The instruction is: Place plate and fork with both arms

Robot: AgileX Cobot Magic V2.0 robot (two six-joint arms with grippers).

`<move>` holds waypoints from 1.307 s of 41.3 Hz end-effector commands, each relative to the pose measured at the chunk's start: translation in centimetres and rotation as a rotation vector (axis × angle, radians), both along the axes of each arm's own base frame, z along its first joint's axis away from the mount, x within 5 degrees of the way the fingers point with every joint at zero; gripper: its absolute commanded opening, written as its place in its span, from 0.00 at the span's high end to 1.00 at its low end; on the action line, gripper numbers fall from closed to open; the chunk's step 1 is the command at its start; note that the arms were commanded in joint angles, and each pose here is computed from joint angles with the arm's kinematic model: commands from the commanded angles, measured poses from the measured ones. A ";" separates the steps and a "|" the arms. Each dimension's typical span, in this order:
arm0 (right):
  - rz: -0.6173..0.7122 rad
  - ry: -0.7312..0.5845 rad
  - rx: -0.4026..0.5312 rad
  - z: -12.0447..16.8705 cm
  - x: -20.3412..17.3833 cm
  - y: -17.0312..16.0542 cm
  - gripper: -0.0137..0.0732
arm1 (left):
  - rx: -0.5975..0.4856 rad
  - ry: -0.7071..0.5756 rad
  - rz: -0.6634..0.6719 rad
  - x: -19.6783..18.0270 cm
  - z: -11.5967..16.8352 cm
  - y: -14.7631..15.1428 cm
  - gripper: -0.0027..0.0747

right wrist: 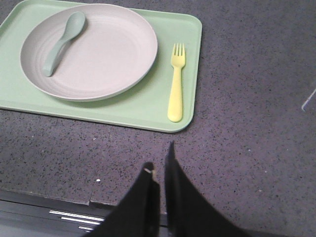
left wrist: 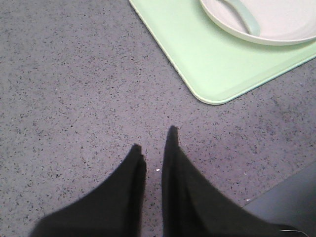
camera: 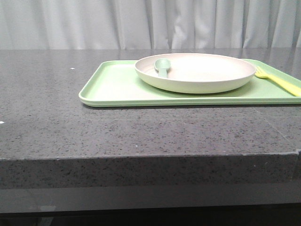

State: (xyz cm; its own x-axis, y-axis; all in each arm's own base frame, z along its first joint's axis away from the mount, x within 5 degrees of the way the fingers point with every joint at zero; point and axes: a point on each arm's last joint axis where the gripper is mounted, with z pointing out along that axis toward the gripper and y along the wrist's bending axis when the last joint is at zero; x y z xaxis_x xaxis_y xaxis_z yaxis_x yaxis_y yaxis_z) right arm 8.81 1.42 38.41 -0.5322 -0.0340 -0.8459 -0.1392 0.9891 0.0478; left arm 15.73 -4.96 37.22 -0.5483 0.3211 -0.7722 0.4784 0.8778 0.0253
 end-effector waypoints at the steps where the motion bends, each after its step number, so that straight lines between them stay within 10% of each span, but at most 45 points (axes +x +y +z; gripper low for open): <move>1: 0.001 -0.091 0.005 1.3 0.2 0.0 0.97 | -0.039 -0.080 0.016 0.1 1.4 0.0 0.99; 27: 0.001 -0.089 0.005 1.2 0.2 0.0 0.98 | -0.051 -0.131 0.024 -1.8 1.3 0.4 0.99; 54: 0.001 -0.089 0.005 1.2 0.2 0.0 0.98 | -0.158 -0.834 0.353 -11.4 -9.8 4.4 0.99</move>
State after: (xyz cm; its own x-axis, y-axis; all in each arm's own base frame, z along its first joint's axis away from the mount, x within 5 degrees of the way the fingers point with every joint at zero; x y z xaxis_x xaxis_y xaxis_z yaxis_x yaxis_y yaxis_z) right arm 8.81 1.44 38.41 -0.5320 -0.0350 -0.8460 -0.1411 0.9888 0.0478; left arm 4.84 -0.95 27.02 0.0157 0.1271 -0.9918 0.1258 0.9837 0.1281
